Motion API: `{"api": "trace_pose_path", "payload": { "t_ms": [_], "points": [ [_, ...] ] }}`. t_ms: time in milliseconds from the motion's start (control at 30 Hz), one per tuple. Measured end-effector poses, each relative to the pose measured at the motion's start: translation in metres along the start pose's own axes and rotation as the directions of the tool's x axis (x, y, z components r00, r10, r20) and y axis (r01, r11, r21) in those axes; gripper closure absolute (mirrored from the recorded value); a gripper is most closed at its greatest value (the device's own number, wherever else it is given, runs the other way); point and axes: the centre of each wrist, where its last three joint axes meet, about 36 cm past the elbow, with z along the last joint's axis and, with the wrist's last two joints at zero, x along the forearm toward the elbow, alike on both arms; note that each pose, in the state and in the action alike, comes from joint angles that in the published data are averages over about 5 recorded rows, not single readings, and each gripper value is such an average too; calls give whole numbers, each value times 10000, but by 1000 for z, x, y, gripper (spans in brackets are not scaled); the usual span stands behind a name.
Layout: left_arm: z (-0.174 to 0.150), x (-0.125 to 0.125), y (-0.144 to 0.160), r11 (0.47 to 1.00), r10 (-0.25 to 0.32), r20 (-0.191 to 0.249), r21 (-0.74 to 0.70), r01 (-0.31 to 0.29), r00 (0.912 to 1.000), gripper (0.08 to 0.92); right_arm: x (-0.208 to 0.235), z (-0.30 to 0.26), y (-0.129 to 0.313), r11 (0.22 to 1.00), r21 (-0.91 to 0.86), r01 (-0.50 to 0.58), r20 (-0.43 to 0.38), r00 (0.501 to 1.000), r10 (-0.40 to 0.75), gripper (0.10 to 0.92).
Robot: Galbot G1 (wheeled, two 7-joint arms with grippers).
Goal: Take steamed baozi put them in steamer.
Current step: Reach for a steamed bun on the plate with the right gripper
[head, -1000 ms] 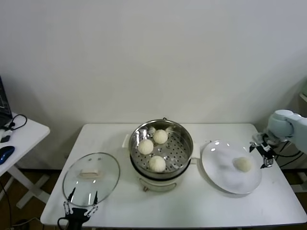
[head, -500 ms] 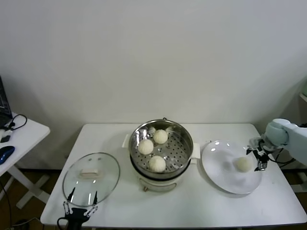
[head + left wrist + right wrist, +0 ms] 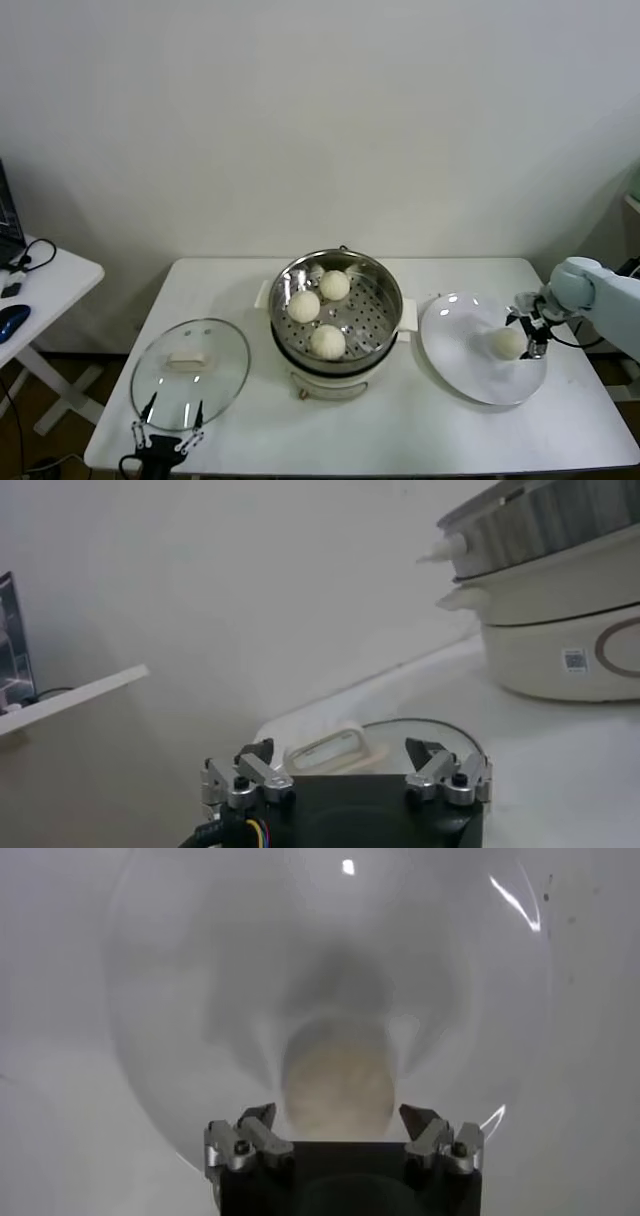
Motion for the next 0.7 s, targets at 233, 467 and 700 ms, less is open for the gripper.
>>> {"api": "trace_pose_path", "payload": {
  "t_ms": [233,467,700],
  "points": [
    [0,1,1,10000,-24,-29,-19,24,10000,177,-6,-3,-4,10000,13,-23,89,10000,23,238],
    [0,0,1,10000,-37,-15,-11,37,10000,177,-6,-4,-6,10000,-16,58,102,9999,-57,418],
    [-1,0,1,10000,-56,11,-14,56,10000,177,16,-8,-12,9997,-238,10,301,9995,-3,454]
  ]
}}
